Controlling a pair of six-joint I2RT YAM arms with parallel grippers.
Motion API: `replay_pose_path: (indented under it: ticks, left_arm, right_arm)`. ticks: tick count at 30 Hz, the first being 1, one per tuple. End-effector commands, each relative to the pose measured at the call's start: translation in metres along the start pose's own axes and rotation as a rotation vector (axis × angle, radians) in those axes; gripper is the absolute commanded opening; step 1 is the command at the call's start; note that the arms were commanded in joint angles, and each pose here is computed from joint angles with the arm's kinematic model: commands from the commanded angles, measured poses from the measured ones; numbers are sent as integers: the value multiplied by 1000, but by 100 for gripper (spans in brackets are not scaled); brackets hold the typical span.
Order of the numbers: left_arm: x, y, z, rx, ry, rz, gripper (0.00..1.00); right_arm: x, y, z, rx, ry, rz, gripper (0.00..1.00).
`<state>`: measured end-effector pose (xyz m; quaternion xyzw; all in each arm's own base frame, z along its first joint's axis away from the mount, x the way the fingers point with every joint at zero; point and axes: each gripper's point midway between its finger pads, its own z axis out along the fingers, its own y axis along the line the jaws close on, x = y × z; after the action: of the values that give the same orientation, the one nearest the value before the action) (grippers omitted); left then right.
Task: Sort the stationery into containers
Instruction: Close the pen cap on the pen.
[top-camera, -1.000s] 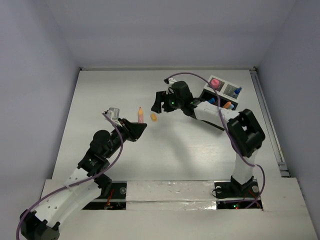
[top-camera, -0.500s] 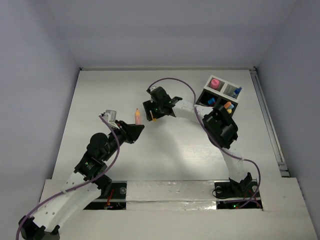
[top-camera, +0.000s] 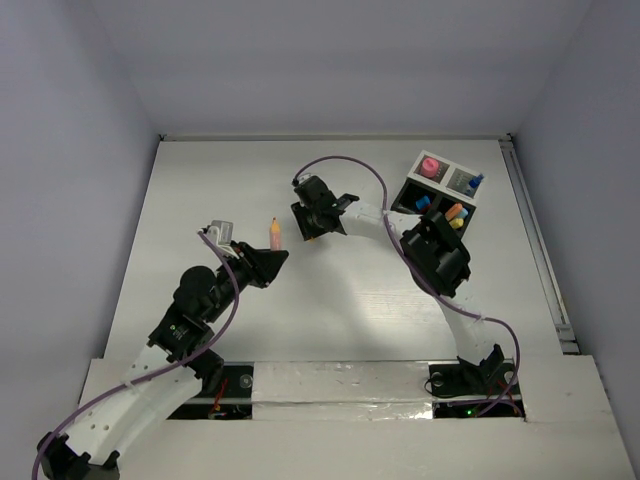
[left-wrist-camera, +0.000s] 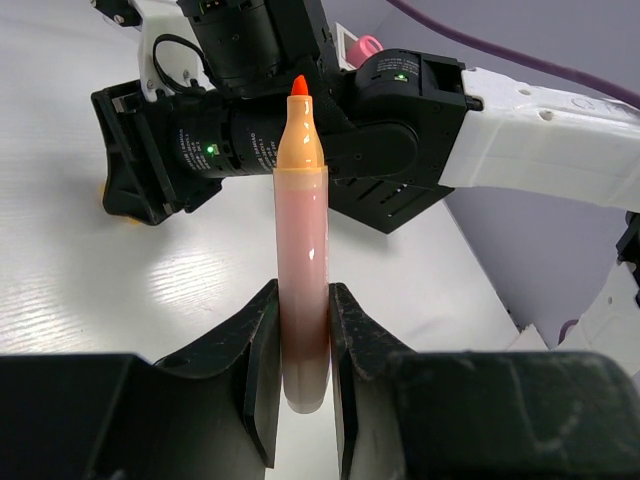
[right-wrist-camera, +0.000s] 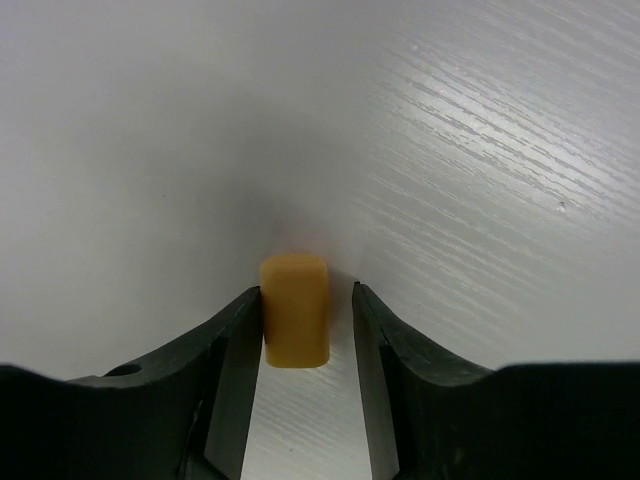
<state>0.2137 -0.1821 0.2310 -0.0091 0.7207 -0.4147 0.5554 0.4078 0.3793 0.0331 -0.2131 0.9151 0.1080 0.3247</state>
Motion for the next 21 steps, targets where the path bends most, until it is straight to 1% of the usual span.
replay_pose_path:
  ticks: [1,2,4,6,8,10,11,13,14,16,17,19,21]
  left_arm:
    - [-12,-11,1,38,-32,5,0]
    - [-9,-10,1,38,-27,4,0]
    - [-6,-8,3,36,-16,2,0]
    - [-1,-8,5,45,-3,0,0]
    - [6,-6,7,51,14,-2,0]
    - [14,-4,9,54,43,-9,0]
    - [18,-3,11,58,50,-20,0]
    - [28,0,14,62,77,-37,0]
    - [34,3,14,59,91,-44,0]
    - [41,6,18,56,107,-58,0]
    - [43,8,20,55,108,-60,0]
    - [48,12,22,44,119,-64,0]
    - [51,16,25,32,121,-65,0]
  right_arm:
    - [-4,-2,0,40,-5,-28,46]
    - [-3,-2,1,40,-4,-29,43]
    - [-4,-4,2,49,-6,-31,40]
    - [-5,-3,2,49,-6,-32,33]
    - [-8,-3,0,47,-13,-30,19]
    - [-9,-5,-2,57,-23,-18,14]
    - [-14,-3,-4,50,-44,-11,9]
    - [-28,0,-19,29,-95,10,8]
    - [-28,1,-21,21,-114,31,6]
    - [-45,4,-43,-5,-176,58,5]
    - [-44,3,-46,-9,-192,75,3]
    - [-59,2,-66,-9,-250,98,1]
    - [-65,-5,-76,-6,-286,128,0]
